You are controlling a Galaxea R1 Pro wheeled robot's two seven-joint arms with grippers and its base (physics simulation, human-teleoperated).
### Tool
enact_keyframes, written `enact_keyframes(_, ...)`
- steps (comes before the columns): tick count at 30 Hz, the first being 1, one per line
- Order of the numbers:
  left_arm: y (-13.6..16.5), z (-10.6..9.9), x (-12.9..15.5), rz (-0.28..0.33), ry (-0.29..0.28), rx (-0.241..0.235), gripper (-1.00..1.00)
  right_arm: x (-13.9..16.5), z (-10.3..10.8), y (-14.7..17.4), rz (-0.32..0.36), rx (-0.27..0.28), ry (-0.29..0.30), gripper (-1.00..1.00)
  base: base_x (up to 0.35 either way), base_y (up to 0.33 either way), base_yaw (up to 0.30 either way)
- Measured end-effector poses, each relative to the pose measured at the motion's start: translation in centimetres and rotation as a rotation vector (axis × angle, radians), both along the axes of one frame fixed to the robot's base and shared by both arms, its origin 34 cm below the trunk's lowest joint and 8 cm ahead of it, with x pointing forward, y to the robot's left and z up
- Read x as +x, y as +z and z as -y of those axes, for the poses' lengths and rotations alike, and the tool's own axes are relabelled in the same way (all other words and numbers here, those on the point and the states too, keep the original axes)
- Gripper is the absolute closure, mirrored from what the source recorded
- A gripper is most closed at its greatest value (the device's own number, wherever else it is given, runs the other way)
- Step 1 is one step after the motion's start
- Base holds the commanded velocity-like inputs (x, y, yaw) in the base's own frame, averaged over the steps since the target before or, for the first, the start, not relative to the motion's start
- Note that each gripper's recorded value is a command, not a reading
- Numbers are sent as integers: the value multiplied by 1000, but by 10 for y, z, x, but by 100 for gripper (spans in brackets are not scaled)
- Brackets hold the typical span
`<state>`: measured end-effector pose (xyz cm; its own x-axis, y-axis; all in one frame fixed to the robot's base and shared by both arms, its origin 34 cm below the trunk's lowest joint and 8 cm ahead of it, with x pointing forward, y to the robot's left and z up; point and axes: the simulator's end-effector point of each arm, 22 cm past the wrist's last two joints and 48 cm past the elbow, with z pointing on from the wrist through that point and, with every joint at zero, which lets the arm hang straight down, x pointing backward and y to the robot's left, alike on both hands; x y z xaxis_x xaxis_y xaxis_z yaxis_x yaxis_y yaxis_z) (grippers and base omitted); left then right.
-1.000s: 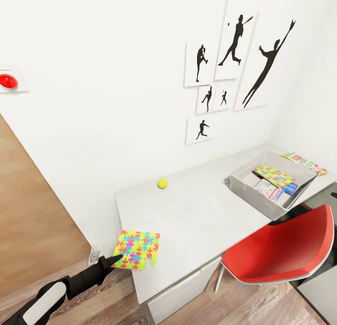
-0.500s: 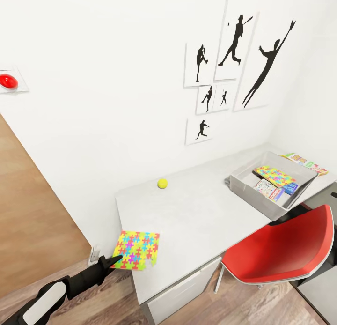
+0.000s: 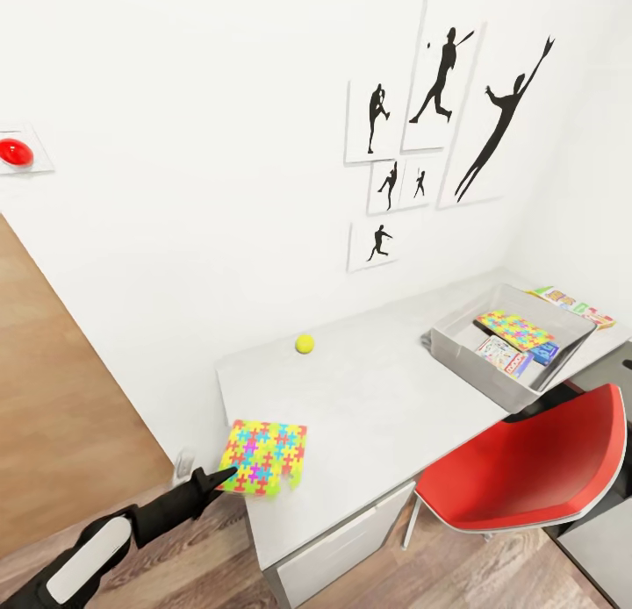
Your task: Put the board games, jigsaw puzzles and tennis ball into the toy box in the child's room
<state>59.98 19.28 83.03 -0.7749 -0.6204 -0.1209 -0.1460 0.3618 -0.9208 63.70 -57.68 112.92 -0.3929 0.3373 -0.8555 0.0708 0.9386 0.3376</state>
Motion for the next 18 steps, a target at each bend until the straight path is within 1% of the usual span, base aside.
enact_keyframes(5, 26, 16, 9, 60, -26, -30, 100, 0, 1, 2, 0, -5, -1, -100, 0, 0, 0)
enact_keyframes(6, 26, 16, 9, 61, -27, -29, 100, 0, 1, 2, 0, -5, -1, -100, 0, 0, 0)
enact_keyframes(9, 42, 24, 13, 95, -41, -46, 100, 0, 2, 2, 0, -7, -1, -100, 0, 0, 0)
enact_keyframes(18, 64, 35, 18, 145, -63, -67, 100, -2, 5, 5, 7, -8, -8, -100, 0, 0, 0)
